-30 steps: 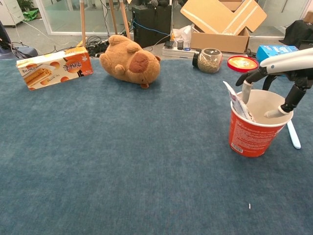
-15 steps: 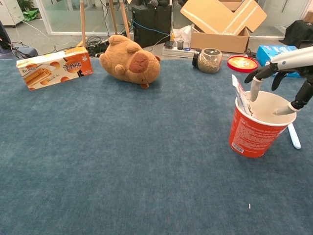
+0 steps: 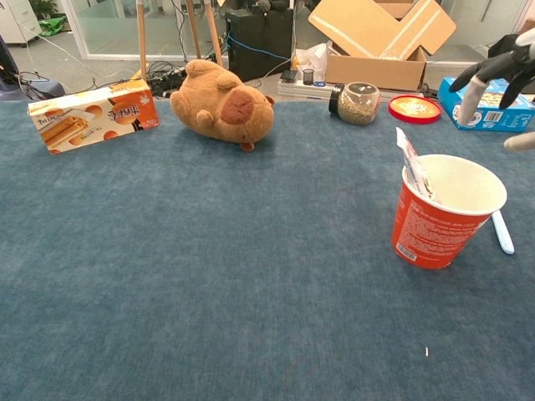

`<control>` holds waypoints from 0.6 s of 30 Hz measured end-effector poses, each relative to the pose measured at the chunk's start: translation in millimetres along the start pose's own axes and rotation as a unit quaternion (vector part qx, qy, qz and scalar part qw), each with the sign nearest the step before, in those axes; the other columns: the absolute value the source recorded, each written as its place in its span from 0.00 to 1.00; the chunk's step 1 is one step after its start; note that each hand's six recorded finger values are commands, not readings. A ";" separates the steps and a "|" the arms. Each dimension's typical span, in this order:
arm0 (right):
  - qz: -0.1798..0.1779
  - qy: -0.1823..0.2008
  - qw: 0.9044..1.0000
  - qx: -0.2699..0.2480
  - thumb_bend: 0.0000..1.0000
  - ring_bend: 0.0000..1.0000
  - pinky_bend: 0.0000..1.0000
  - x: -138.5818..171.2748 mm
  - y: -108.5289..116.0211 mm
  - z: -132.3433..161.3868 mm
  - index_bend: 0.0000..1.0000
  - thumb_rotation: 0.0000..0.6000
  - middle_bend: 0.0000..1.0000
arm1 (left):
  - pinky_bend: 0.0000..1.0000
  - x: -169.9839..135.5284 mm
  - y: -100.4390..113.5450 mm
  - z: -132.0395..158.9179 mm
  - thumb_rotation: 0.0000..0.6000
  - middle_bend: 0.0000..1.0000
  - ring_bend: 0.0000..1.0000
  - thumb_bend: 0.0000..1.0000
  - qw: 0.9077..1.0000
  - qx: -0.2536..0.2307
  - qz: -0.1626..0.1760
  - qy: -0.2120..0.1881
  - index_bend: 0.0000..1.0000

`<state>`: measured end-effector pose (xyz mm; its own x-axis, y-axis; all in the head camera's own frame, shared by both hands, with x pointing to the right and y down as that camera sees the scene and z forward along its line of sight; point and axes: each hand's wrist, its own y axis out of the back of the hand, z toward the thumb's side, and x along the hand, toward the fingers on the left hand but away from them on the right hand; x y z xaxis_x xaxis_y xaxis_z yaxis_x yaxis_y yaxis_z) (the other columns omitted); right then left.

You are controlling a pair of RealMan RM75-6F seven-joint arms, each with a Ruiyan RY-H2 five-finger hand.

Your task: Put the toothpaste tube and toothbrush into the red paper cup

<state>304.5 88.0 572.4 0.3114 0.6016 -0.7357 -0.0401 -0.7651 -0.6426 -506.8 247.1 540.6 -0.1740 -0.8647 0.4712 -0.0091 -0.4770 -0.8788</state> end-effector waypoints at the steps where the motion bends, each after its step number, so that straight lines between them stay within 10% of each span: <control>1: -0.007 -0.003 1.000 0.001 0.18 0.00 0.23 3.4 3.2 -3.2 0.36 1.00 0.09 | 0.24 0.0 -0.2 -0.1 1.00 0.31 0.25 0.00 1.000 0.000 0.000 0.000 0.16; 18: -0.060 -0.066 0.983 0.160 0.18 0.00 0.23 22.4 8.0 -75.9 0.36 1.00 0.09 | 0.24 0.7 -5.2 0.9 1.00 0.31 0.25 0.00 1.000 0.009 -0.007 0.000 0.16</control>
<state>383.3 78.0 567.0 0.2070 0.7232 -0.6589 -0.3132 -0.5891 -0.7449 -506.0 248.8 545.6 -0.1732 -0.8581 0.4834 0.0055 -0.4917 -0.8708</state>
